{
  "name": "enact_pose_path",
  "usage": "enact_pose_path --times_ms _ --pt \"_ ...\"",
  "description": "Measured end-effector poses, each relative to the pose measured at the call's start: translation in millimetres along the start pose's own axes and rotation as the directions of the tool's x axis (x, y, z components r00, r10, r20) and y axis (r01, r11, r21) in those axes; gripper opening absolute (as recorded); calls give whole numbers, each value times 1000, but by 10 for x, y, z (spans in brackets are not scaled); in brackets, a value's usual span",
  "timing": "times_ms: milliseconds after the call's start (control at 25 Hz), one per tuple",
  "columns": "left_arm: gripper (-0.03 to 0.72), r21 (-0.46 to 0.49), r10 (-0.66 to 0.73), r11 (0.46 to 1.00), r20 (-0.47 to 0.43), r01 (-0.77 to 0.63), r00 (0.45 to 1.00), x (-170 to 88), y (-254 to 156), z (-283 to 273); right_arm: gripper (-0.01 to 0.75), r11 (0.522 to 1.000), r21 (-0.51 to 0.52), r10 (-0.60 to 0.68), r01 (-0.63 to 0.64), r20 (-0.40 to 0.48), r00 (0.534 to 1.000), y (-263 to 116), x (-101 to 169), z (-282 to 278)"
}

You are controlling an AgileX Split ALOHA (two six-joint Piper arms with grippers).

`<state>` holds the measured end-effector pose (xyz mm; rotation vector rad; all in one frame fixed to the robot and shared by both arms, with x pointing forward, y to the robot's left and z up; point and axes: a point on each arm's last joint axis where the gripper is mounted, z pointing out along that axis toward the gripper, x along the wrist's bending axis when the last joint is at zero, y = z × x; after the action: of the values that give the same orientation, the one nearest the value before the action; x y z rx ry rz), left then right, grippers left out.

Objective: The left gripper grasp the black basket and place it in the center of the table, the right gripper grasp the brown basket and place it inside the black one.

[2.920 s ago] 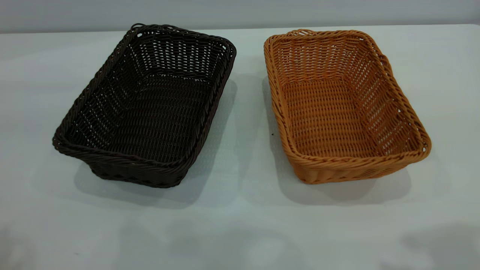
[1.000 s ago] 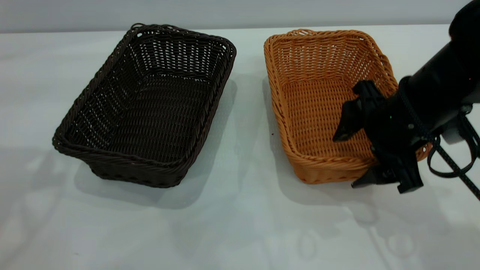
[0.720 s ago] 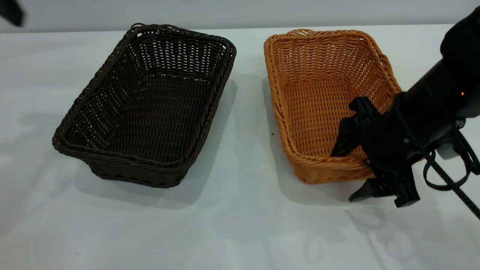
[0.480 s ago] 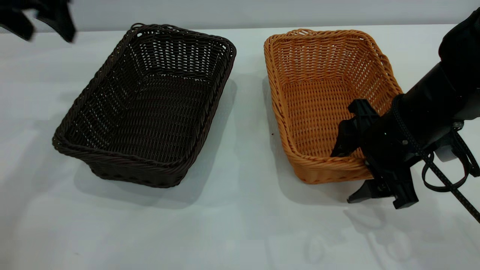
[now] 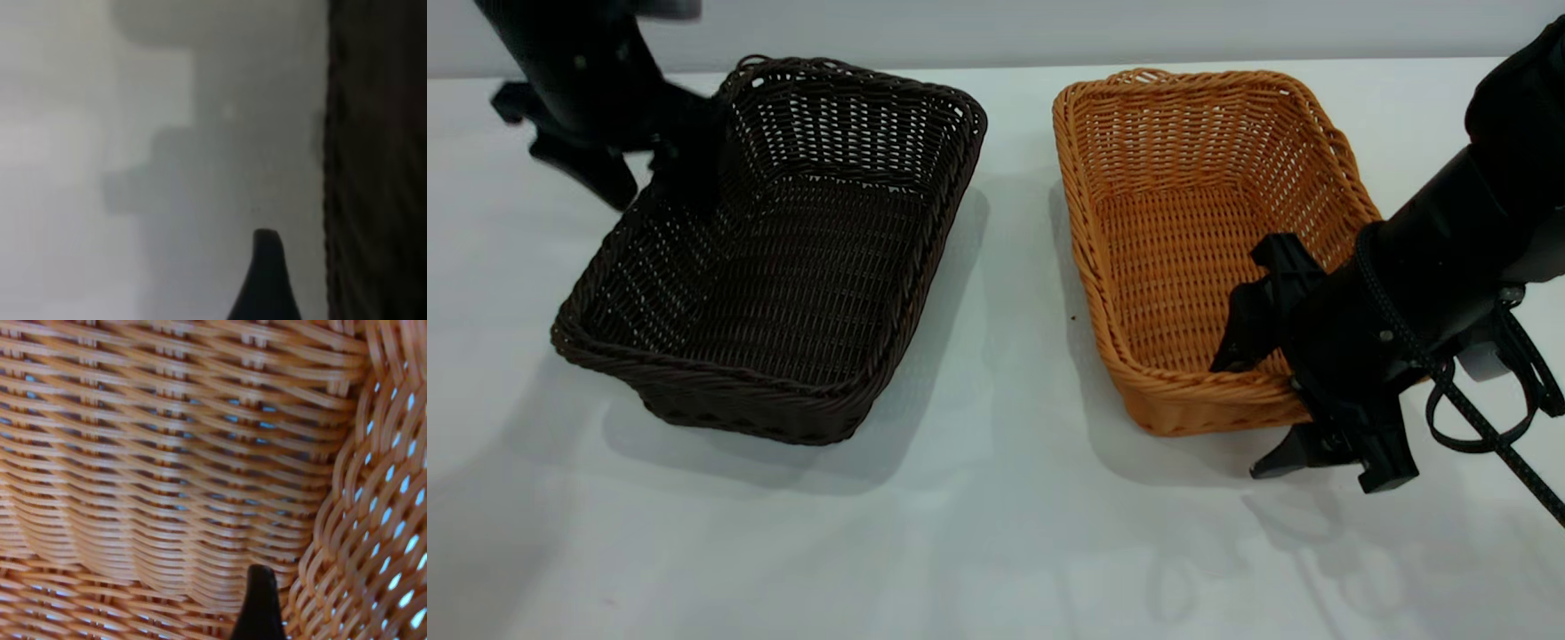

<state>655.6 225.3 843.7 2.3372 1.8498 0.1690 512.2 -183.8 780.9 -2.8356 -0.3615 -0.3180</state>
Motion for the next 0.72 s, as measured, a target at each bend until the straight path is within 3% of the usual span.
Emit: enact_pose_path --times_ms 240,440,560,720 --pt "479 45 6 999 3 -6 1000 -30 -71 253 451 1000 -2 12 -11 10 1000 9 -20 26" --pt "277 41 6 999 3 -6 1000 -29 -64 254 262 1000 5 -8 8 10 1000 2 -16 26" --pt "120 41 4 999 5 -4 1000 -34 -63 254 216 1000 9 -3 3 -1 1000 -6 9 17" --pt "80 32 23 999 12 -24 1000 -40 -52 252 213 1000 10 -7 7 -5 1000 1 20 11"
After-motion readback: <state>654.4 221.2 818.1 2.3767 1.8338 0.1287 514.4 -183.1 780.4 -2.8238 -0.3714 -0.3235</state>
